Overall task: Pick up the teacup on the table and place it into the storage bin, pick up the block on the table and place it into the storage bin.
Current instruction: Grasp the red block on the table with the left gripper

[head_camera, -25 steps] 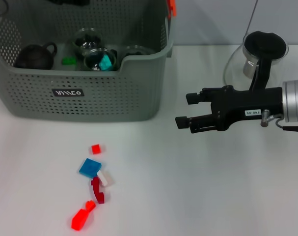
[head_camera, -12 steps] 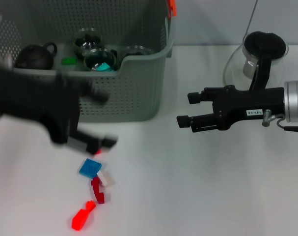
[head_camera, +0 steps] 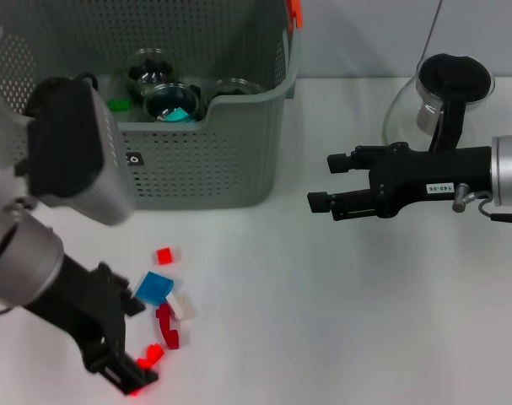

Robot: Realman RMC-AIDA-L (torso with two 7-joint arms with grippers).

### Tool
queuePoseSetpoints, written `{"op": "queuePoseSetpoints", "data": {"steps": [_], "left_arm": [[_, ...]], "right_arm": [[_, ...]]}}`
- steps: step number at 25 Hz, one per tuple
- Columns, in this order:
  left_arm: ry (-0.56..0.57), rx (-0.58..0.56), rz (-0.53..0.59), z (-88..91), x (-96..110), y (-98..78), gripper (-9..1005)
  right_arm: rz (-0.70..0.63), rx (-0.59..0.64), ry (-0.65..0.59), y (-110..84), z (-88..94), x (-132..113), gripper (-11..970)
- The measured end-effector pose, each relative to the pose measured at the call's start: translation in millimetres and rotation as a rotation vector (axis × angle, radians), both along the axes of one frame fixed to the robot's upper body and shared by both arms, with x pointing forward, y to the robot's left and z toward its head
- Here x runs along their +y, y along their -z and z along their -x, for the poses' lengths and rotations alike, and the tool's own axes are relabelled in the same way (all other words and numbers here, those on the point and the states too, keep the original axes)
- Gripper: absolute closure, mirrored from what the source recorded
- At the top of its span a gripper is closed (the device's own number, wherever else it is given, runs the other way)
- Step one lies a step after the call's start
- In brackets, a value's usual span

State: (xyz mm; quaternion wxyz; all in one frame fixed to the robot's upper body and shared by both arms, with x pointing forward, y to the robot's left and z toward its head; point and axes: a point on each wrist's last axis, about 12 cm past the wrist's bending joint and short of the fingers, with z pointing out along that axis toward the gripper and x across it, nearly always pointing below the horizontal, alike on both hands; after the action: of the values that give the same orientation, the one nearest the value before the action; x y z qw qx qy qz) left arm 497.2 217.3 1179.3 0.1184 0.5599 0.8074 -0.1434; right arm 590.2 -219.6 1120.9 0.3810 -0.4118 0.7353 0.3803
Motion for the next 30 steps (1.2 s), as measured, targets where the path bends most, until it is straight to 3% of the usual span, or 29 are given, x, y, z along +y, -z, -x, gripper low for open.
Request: {"op": "queuePoseSetpoints", "data": {"steps": [8,17,30], "left_arm": [[-0.101,0.096,-0.103,-4.7,-9,24.5,109],[-0.262,0.160,-0.124,-9.8,-9,37.5,110],[-0.350,0.187,-0.201,-10.3,-18,56.6,111]], "right_arm": [[0.002,-0.008,0.001,0.0,-0.4,0,74],[0.003,-0.016,-0.008,-2.3,-0.9,1,74],[0.009,-0.035,-0.013,-1.4,-0.1,-2,75]]}}
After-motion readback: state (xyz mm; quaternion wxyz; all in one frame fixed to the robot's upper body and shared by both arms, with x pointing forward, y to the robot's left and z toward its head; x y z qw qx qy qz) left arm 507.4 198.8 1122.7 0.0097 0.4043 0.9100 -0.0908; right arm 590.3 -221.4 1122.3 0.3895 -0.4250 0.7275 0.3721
